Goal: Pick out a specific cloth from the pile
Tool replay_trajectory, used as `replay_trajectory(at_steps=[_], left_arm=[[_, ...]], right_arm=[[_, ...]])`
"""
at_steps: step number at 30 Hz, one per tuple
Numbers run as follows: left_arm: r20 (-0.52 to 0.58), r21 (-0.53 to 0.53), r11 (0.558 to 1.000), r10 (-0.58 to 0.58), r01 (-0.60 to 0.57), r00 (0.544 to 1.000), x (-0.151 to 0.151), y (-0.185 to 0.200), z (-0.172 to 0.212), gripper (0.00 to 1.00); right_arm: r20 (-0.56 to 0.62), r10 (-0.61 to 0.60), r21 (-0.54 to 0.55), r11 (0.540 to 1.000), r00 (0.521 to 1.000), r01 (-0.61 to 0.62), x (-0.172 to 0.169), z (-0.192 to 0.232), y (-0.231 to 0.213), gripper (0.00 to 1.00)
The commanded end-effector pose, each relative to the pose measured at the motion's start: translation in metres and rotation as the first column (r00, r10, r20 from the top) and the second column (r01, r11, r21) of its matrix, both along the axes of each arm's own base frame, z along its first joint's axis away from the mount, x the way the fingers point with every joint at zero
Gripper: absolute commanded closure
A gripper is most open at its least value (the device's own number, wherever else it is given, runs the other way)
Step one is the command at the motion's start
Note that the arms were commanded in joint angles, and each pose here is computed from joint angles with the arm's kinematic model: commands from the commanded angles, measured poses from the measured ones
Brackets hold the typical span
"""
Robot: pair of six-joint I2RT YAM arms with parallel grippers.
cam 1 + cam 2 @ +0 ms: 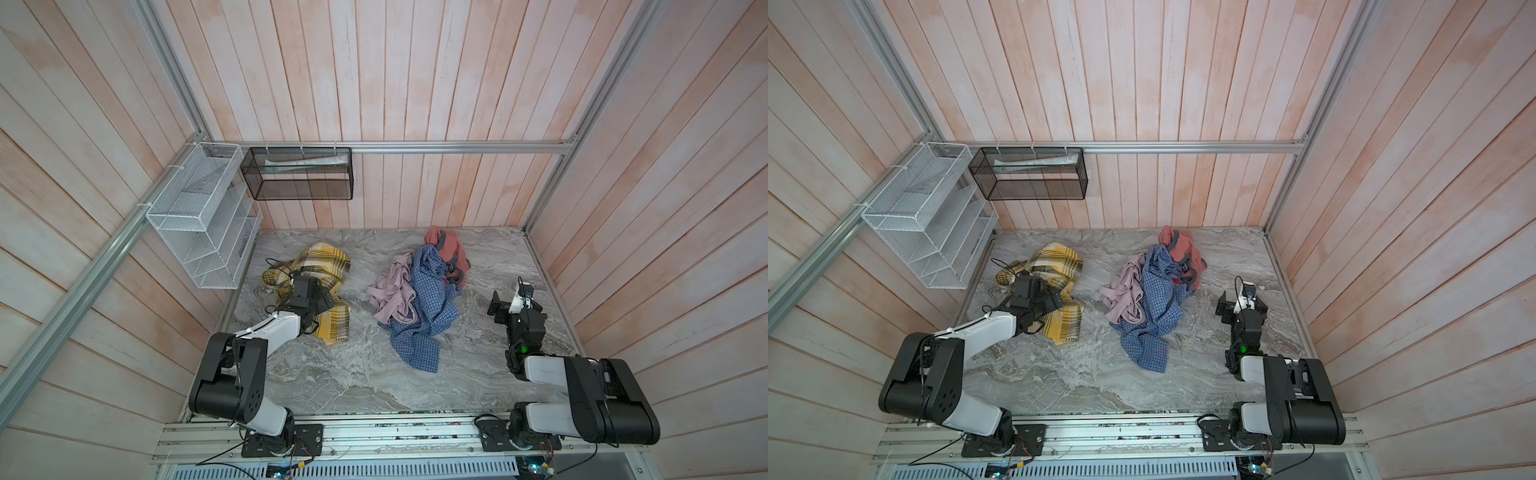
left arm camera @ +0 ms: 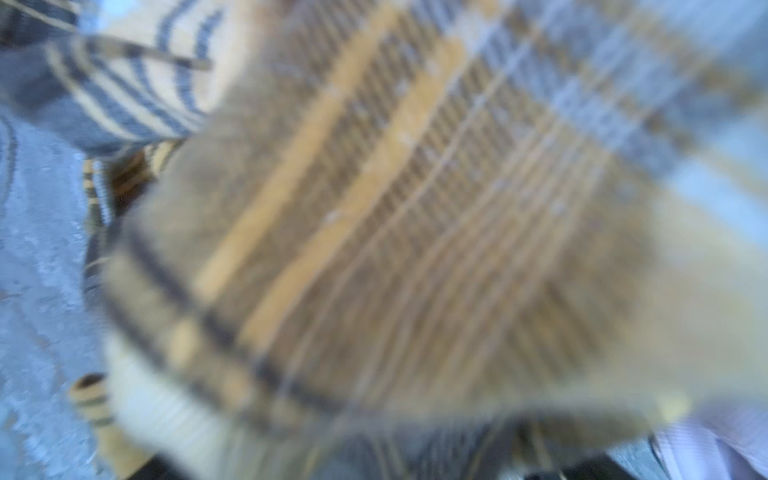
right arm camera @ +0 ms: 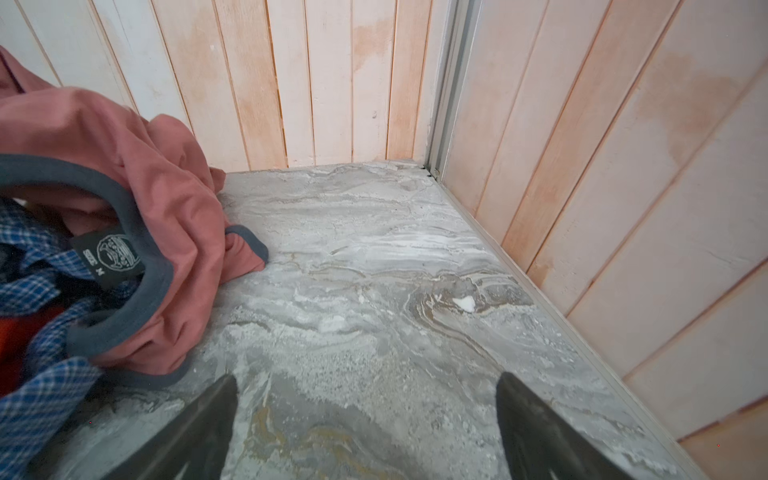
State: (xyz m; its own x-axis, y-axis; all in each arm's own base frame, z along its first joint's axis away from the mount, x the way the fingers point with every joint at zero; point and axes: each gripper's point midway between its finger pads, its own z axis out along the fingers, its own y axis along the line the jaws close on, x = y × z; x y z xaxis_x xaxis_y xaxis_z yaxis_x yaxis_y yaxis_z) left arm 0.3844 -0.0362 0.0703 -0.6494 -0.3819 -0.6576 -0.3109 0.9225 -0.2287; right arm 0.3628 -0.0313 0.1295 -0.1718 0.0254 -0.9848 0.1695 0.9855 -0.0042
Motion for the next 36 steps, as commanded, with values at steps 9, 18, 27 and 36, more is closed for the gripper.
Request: replay_trajectory(at_steps=[9,18,27,36], left_arm=[[0.108,0.029,0.997,0.074,-0.078,0.991,-0.017,0.018,0.044,0.0],[0.173,0.047,0.985,0.157,-0.167,0.972,-0.051,0.025,0.069,0.0],[0.209,0.071,0.992,0.087,-0.104,0.974,-0.06,0.021,0.086,0.0],[0.04,0.059,0.998,0.022,-0.024,0.999,-0.088,-0.031,0.035,0.0]], right_arm=[[0.05,0.063,0.042,0.997,0.997,-0.065,0.013,-0.004,0.005,0.02],[0.031,0.073,0.035,0.997,0.997,-0.074,0.014,-0.006,0.006,0.02],[0.032,0.074,0.035,0.997,0.997,-0.075,0.014,-0.005,0.007,0.02],[0.033,0.075,0.033,0.997,0.997,-0.076,0.014,-0.005,0.007,0.02]])
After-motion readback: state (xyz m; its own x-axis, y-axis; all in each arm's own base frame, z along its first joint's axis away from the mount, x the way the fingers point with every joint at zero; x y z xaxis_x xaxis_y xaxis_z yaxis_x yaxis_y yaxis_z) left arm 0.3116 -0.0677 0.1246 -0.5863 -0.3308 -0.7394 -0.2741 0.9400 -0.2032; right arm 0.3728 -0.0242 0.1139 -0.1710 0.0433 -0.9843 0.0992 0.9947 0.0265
